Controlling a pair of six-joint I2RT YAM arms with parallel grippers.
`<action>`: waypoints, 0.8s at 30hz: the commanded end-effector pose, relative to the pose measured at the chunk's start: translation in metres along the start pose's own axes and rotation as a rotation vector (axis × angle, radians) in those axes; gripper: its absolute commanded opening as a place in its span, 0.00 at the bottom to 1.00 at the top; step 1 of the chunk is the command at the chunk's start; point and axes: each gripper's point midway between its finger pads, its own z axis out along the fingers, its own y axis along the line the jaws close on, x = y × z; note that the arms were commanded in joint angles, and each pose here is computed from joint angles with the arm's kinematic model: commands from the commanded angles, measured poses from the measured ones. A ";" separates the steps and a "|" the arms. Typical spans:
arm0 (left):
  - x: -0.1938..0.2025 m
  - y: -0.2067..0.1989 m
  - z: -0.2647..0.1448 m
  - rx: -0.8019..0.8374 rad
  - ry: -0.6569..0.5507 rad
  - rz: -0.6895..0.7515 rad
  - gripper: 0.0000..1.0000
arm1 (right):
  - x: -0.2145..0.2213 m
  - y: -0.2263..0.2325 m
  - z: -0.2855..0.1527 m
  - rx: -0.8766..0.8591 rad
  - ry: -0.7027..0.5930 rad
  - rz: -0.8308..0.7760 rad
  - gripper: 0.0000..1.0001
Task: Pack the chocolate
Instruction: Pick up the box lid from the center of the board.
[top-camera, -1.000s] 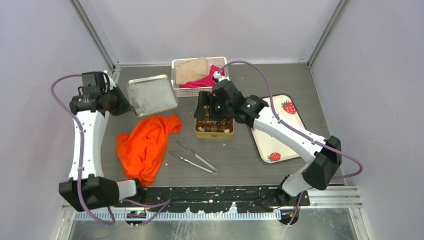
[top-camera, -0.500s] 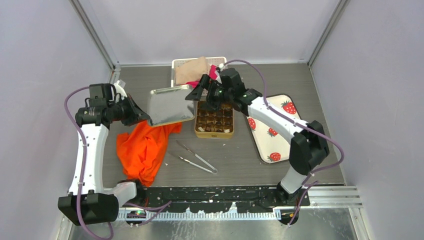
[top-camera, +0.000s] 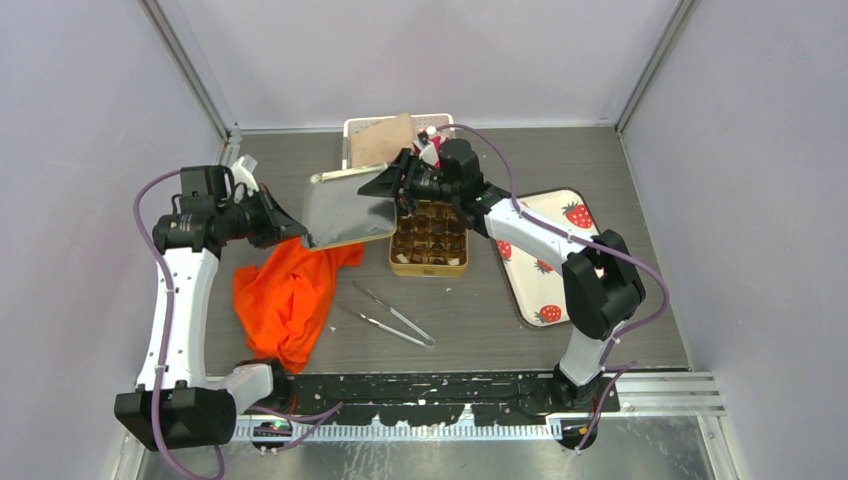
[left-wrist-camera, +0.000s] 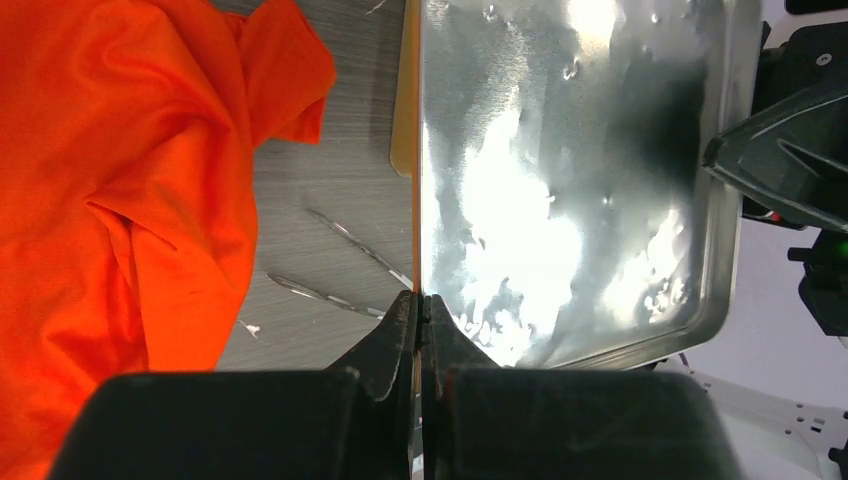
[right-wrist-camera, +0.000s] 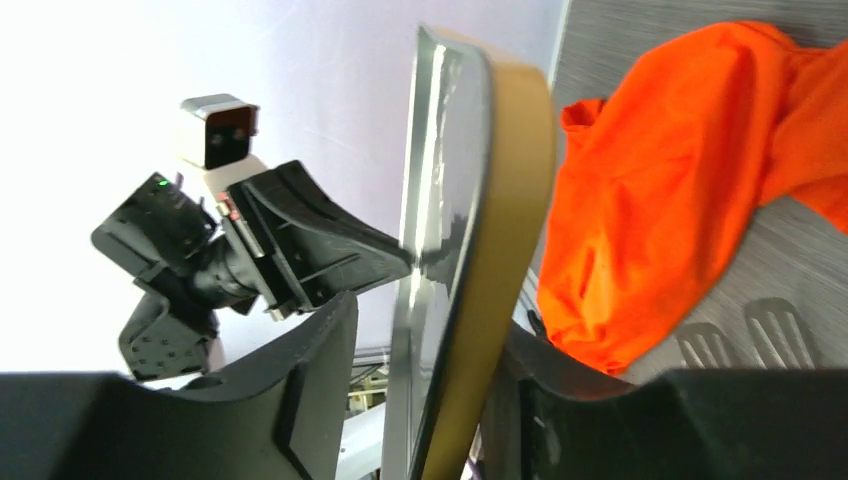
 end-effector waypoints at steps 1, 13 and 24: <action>-0.015 -0.025 -0.008 0.099 -0.059 0.079 0.00 | 0.004 0.050 -0.005 -0.179 0.024 -0.026 0.44; -0.030 -0.032 -0.011 0.096 -0.084 0.090 0.18 | 0.005 0.044 -0.017 -0.040 0.003 -0.104 0.01; -0.051 -0.052 -0.016 0.140 -0.099 0.089 0.47 | -0.037 -0.036 -0.127 0.774 -0.252 -0.402 0.01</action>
